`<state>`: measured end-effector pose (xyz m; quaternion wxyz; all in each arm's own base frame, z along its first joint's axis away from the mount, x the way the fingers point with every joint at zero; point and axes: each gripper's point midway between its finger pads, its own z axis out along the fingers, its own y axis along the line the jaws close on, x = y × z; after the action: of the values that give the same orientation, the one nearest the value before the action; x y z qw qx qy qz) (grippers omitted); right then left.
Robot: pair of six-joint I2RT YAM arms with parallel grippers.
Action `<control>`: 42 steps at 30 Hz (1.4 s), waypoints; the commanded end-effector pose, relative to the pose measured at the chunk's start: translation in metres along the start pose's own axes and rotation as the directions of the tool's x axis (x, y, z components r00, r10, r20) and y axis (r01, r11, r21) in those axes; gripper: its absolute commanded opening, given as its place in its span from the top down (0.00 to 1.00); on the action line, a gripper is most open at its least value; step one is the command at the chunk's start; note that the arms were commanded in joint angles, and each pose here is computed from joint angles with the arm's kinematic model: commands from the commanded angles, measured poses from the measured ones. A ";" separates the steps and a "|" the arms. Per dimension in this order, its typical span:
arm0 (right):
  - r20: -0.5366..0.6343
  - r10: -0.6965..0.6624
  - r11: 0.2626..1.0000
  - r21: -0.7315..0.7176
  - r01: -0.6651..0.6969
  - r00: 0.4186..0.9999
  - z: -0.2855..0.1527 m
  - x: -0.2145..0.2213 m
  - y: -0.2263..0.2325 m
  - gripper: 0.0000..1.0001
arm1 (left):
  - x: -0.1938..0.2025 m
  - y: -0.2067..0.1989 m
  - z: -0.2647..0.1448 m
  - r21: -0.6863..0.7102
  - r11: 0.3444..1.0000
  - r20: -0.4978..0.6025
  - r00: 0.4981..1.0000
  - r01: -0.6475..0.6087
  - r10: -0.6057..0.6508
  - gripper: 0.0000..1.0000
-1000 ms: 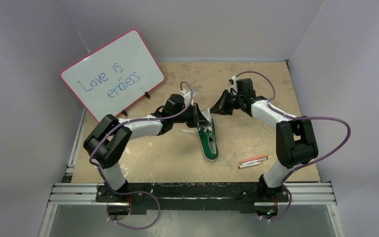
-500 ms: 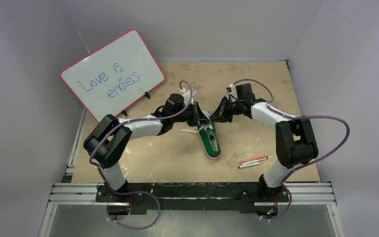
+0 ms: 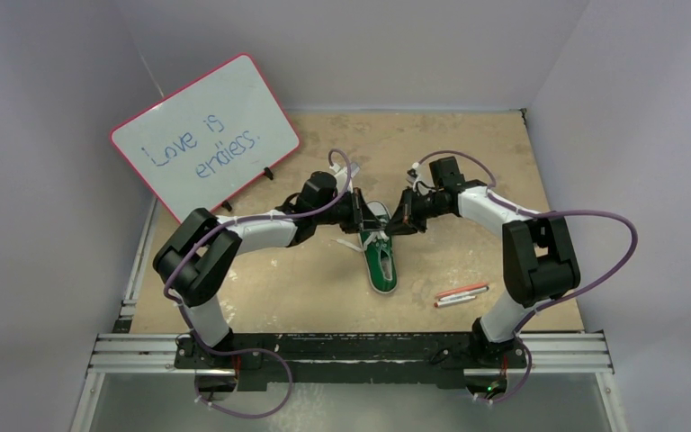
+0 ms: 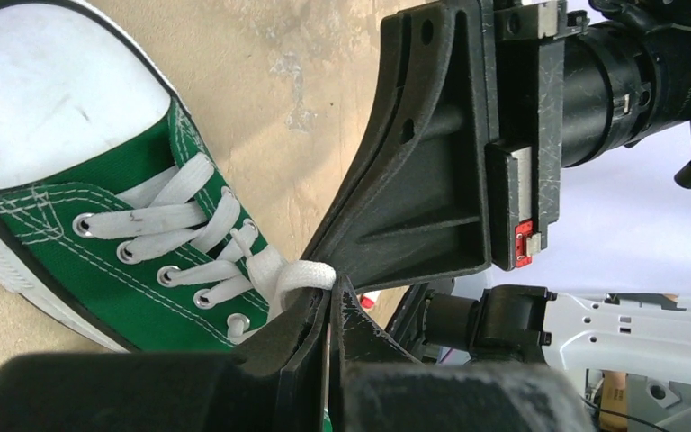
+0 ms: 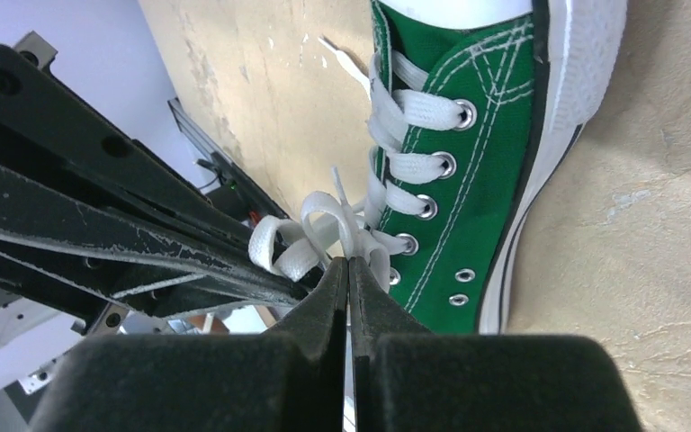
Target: Tie the shoes
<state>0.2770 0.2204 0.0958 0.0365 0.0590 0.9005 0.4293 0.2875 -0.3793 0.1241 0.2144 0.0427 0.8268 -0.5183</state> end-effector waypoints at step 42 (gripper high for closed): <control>-0.168 -0.093 0.952 -0.303 0.038 0.981 0.021 0.010 -0.005 1.00 | 0.023 0.006 -0.046 -0.161 0.981 -0.195 0.978 -0.111 0.078 0.70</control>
<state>0.2691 0.2343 0.0738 -0.0257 -0.0023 0.8362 0.5478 0.2658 -0.3347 0.1246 0.1794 0.1231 0.8915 -0.3972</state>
